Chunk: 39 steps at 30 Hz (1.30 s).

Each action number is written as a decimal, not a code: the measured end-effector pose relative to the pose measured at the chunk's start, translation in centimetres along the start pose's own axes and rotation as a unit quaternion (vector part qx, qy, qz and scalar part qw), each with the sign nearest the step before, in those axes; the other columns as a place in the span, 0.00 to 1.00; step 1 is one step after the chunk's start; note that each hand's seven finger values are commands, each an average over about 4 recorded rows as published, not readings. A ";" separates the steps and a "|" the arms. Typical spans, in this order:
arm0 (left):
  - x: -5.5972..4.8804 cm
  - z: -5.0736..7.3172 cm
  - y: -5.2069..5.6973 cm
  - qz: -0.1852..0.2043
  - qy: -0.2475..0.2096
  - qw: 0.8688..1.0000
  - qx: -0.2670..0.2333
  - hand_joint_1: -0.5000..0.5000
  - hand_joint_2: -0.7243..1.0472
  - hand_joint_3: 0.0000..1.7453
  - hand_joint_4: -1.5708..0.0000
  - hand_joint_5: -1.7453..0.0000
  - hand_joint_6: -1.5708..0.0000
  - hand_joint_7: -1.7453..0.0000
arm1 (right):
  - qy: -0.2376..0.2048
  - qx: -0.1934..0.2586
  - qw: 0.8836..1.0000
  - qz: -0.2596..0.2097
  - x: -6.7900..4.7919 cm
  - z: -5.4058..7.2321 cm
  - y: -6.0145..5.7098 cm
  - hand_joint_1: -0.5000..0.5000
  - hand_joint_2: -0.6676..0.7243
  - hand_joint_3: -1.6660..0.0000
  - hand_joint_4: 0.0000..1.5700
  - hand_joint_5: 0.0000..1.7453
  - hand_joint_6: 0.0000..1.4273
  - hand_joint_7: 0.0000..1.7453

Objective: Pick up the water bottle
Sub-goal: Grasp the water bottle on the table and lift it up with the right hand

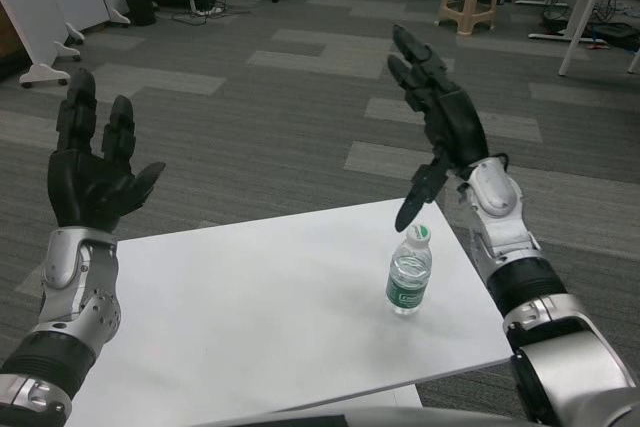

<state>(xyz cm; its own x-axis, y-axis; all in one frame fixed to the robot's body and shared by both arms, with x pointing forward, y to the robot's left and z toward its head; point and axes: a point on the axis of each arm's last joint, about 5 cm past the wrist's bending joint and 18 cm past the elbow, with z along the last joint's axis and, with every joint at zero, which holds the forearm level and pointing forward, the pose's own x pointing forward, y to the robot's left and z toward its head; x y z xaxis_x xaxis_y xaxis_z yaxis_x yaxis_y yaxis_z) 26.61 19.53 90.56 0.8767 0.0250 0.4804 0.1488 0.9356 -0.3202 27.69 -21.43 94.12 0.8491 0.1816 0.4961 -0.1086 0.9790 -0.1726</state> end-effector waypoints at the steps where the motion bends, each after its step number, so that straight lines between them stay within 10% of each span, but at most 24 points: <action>1: 0.0 0.0 0.0 0.000 0.000 1.000 0.000 0.00 0.65 0.15 1.00 1.00 1.00 1.00 | 0.001 -0.002 1.000 -0.006 -0.2 0.0 -0.4 0.04 1.00 1.00 0.00 0.00 0.00 0.00; 17: 0.0 0.1 0.2 0.006 -0.003 1.000 0.000 0.00 0.65 0.14 1.00 1.00 1.00 1.00 | 0.104 -0.003 0.994 -0.023 -5.2 -1.7 -4.4 0.05 0.95 0.95 0.00 0.00 0.00 0.00; 39: -0.3 -0.2 0.6 0.018 0.008 1.000 0.005 0.00 0.65 0.14 1.00 1.00 1.00 1.00 | 0.320 0.053 0.946 -0.009 -11.1 -6.7 -2.2 0.04 0.91 0.95 0.00 0.00 0.00 0.00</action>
<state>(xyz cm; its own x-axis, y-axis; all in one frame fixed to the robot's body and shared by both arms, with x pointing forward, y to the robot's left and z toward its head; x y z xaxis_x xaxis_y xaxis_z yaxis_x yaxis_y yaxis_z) 26.50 20.05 90.09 0.8883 0.0525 0.4562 0.1131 0.9378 -0.3282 21.97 -26.19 83.33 0.9867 0.1047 -0.1244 -0.1135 0.9913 -0.0663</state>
